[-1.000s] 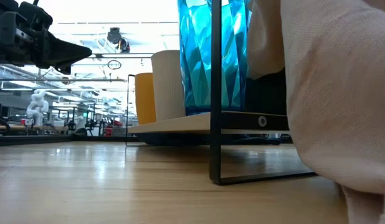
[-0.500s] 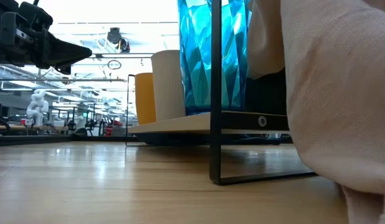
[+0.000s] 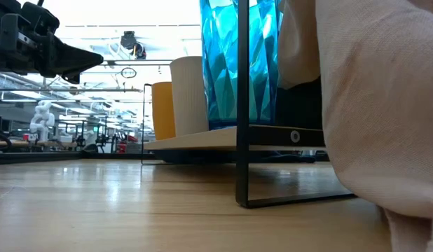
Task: Stack small to large cups/mugs on shelf
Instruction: Return to Home Position
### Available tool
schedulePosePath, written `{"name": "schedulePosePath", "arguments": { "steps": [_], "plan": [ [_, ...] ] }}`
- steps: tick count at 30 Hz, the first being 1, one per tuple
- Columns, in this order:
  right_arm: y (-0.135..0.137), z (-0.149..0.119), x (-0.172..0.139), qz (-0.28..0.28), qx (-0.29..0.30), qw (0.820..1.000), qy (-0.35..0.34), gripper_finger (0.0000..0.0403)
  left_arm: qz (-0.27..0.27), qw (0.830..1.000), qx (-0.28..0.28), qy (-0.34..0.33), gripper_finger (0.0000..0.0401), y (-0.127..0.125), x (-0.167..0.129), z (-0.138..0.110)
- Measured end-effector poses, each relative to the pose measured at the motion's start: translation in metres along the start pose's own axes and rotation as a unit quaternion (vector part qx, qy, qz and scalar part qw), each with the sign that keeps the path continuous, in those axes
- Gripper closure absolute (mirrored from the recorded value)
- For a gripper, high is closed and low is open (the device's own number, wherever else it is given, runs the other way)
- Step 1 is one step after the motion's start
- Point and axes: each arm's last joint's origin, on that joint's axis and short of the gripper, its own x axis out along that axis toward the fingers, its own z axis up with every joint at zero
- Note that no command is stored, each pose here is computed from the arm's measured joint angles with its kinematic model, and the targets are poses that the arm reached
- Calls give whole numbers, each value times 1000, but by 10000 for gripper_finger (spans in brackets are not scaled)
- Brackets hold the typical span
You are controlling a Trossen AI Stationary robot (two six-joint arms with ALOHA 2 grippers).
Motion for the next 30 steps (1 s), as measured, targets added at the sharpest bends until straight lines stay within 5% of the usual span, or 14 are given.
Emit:
{"name": "schedulePosePath", "arguments": {
  "steps": [25,30],
  "plan": [
    [2,0,1,13,-1,1000,-2,383,3,999,-4,-42,364,0,0,7],
    [3,-1,2,-1,79,997,-1,383,3,999,-4,-42,364,0,0,8]
  ]
}}
